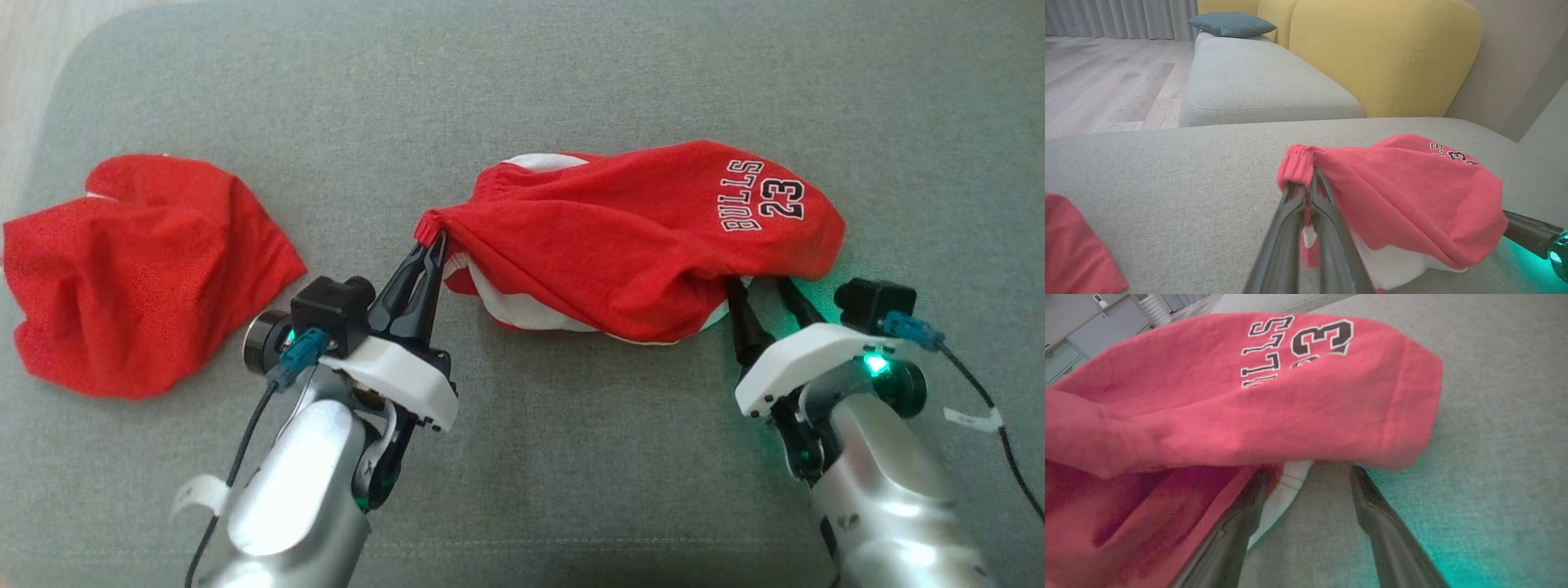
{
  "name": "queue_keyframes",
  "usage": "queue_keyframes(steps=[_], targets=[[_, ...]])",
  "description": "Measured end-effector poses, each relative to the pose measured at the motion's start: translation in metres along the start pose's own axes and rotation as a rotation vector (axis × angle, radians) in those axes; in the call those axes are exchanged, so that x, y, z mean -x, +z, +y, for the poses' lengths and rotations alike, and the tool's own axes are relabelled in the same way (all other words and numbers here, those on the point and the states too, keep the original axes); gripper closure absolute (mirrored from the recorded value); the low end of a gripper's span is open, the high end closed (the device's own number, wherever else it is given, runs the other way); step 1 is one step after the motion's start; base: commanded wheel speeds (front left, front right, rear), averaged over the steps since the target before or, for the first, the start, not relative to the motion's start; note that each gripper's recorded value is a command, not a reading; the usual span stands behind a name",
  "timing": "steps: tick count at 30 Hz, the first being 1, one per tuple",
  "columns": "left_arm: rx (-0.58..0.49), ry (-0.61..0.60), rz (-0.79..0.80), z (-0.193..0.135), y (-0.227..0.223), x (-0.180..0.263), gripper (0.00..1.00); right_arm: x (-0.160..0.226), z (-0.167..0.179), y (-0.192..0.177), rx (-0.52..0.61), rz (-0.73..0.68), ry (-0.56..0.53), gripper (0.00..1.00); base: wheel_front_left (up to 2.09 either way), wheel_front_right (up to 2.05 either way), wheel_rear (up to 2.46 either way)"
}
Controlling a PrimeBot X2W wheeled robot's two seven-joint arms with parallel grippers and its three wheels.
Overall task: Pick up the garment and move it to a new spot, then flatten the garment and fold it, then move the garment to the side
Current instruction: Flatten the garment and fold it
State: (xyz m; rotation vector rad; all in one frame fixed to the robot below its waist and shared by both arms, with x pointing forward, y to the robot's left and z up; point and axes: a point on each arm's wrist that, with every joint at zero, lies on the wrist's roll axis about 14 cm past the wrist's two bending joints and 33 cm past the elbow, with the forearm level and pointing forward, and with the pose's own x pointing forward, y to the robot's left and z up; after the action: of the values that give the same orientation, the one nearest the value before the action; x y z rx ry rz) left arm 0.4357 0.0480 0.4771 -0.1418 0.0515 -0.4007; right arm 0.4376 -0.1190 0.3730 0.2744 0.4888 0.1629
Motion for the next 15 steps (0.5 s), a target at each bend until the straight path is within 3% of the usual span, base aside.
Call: queue_keyframes(steps=[9,10,12,15], targets=[[-0.006,0.004,0.001,0.002,0.000,-0.002,1.00,-0.011,-0.002,0.005,-0.006,-0.005,-0.010,0.00,0.00,0.00,0.00],[-0.005,-0.002,0.003,0.001,-0.001,-0.002,1.00,-0.012,-0.001,0.005,-0.004,-0.002,-0.009,0.07,0.00,0.00,0.00],[-0.008,-0.004,0.005,0.000,-0.002,-0.002,1.00,-0.013,-0.001,0.005,-0.002,0.005,-0.006,1.00,0.00,0.00,0.00],[-0.009,-0.003,0.006,0.000,-0.002,-0.002,1.00,-0.013,0.000,0.004,0.006,0.015,-0.004,1.00,0.00,0.00,0.00]])
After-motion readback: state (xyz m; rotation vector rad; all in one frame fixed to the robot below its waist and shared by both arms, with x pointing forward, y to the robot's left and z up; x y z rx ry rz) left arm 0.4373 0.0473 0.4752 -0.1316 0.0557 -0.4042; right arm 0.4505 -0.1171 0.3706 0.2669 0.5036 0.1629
